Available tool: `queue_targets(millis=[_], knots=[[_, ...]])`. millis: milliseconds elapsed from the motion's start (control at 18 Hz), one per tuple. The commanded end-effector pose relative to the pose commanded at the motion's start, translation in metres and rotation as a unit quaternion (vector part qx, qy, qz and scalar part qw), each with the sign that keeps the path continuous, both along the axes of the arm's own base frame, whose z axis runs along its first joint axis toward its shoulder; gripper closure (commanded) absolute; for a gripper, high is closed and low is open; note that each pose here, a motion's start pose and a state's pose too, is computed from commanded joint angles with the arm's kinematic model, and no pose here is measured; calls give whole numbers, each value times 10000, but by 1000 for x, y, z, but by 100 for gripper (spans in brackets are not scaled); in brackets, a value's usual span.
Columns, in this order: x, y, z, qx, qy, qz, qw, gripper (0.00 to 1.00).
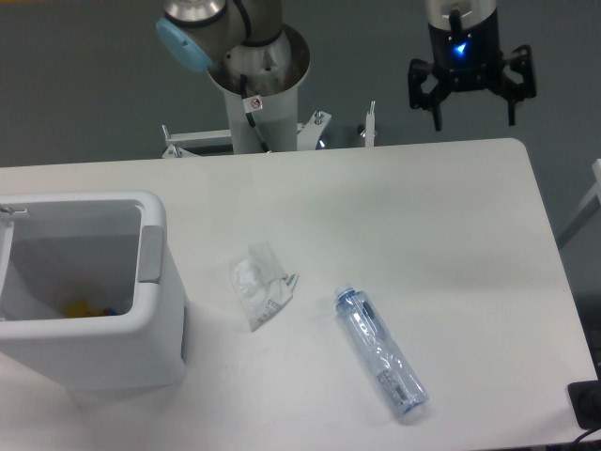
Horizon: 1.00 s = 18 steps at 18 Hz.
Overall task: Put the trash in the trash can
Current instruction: 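Move the gripper over the crumpled white tissue and lower it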
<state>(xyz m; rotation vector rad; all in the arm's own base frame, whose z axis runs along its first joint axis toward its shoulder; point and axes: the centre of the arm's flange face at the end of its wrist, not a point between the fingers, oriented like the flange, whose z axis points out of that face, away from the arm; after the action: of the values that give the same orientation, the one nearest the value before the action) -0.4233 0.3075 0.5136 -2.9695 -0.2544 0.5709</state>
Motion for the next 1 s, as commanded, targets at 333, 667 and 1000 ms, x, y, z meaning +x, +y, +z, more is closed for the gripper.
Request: queue_targets(millis=[333, 667, 1000], knots=[[9, 5, -25, 95, -240, 293, 9992, 0], [26, 38, -69, 634, -813, 1363, 9853, 0], [87, 96, -155, 669, -1296, 1908, 9707, 0]])
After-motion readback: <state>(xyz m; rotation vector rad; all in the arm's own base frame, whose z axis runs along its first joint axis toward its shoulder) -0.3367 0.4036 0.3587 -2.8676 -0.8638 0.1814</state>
